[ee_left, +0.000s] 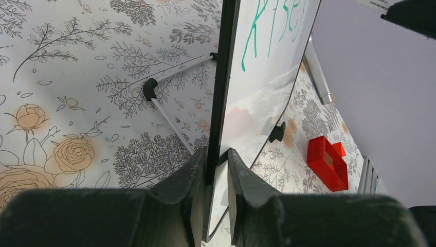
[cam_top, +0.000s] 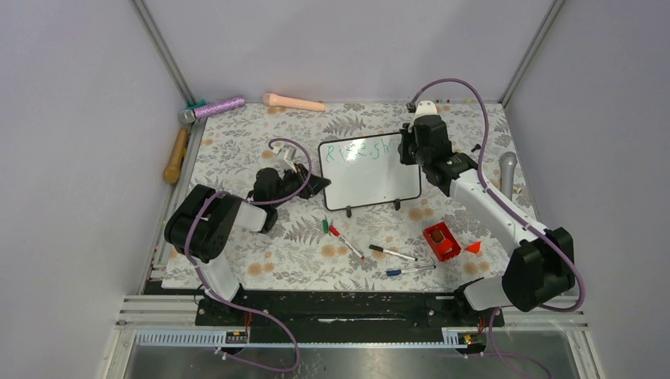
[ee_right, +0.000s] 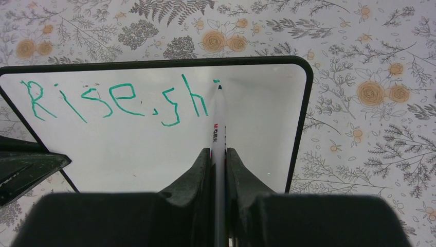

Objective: Write a sentence on the whiteboard

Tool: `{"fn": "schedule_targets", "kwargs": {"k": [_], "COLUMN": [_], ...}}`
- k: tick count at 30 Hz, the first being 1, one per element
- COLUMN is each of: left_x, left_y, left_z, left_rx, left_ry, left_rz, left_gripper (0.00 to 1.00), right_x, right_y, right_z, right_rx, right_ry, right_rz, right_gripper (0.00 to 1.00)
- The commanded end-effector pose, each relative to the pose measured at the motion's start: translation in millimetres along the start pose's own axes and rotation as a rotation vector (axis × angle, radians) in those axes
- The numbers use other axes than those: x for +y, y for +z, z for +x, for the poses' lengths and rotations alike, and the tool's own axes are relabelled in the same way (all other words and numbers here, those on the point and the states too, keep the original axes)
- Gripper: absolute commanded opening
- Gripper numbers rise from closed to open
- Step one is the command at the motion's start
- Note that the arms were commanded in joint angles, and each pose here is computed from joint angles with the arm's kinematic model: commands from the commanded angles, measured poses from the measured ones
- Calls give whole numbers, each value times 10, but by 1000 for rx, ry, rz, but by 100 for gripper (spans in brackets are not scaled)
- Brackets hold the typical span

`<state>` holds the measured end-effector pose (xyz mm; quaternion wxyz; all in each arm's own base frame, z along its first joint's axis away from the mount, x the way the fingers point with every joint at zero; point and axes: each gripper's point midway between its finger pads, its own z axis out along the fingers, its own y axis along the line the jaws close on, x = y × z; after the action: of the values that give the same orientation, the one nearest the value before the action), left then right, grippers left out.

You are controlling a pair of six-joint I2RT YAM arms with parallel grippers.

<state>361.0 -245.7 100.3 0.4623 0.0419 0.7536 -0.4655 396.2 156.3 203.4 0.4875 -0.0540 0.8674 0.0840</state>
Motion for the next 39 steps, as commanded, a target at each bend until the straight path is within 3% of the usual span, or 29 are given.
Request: {"fn": "schedule_targets", "kwargs": {"k": [1, 29, 39], "left_x": [4, 11, 13], "left_y": [41, 43, 44], "left_z": [-155, -156, -148], "left_rx": [-49, -49, -47], "left_ry": [35, 35, 34], "left_rz": [-16, -18, -19], "left_gripper": [0, 0, 0], "right_x": [19, 41, -1], "right_y": [-181, 73, 4], "right_z": [-146, 42, 302], "right_rx": [-57, 16, 70], "right_ry": [17, 4, 9], "right_rz": [-23, -18, -17], "right_gripper": [0, 0, 0]}}
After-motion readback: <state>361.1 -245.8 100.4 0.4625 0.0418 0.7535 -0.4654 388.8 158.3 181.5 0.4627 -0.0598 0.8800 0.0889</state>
